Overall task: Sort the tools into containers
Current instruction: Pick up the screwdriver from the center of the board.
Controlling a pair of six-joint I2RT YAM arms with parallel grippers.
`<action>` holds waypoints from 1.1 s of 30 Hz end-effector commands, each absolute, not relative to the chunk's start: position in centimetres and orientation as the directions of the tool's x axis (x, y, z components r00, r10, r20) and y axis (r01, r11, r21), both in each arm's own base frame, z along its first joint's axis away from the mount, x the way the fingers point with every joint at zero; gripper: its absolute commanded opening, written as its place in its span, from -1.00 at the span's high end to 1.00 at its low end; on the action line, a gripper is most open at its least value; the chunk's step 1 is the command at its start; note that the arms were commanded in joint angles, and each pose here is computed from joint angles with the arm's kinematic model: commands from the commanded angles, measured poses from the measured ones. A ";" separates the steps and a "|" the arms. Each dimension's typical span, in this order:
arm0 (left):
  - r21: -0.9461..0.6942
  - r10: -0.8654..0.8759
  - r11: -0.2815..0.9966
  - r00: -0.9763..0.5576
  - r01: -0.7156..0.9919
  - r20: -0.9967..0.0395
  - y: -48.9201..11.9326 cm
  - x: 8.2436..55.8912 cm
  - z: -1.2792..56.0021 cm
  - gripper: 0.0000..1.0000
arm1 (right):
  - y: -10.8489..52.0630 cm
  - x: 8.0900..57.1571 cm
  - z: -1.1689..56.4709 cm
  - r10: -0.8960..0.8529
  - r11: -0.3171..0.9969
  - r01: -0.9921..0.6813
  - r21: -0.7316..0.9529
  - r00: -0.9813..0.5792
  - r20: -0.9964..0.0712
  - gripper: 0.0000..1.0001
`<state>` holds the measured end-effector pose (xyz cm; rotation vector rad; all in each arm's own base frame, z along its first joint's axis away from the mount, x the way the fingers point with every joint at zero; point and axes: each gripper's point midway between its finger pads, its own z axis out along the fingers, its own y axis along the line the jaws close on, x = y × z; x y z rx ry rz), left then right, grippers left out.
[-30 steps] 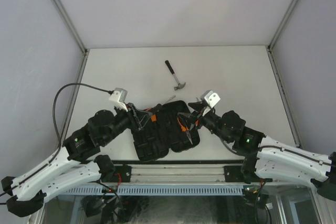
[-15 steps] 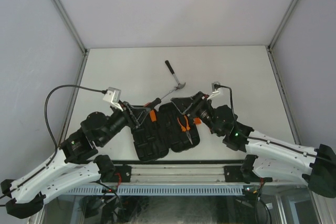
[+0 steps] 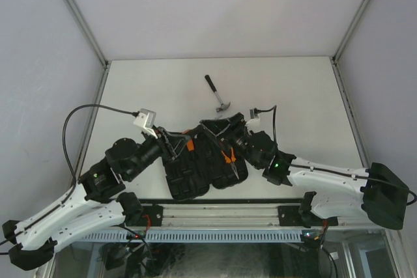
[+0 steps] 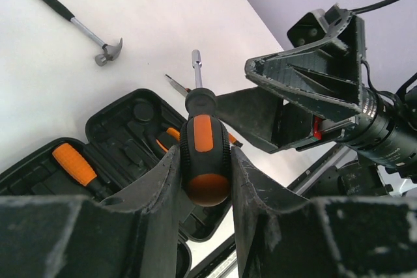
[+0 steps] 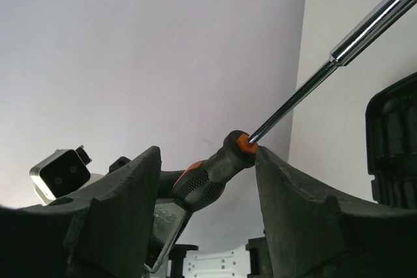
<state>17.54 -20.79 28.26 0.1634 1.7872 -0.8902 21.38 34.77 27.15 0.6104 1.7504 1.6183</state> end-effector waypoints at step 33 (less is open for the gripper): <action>-0.463 -0.230 0.640 -0.422 0.613 -0.877 -22.2 15.8 27.1 -0.09 | 34.3 21.8 30.8 0.738 0.131 -0.191 0.973 -0.636 -0.225 1.00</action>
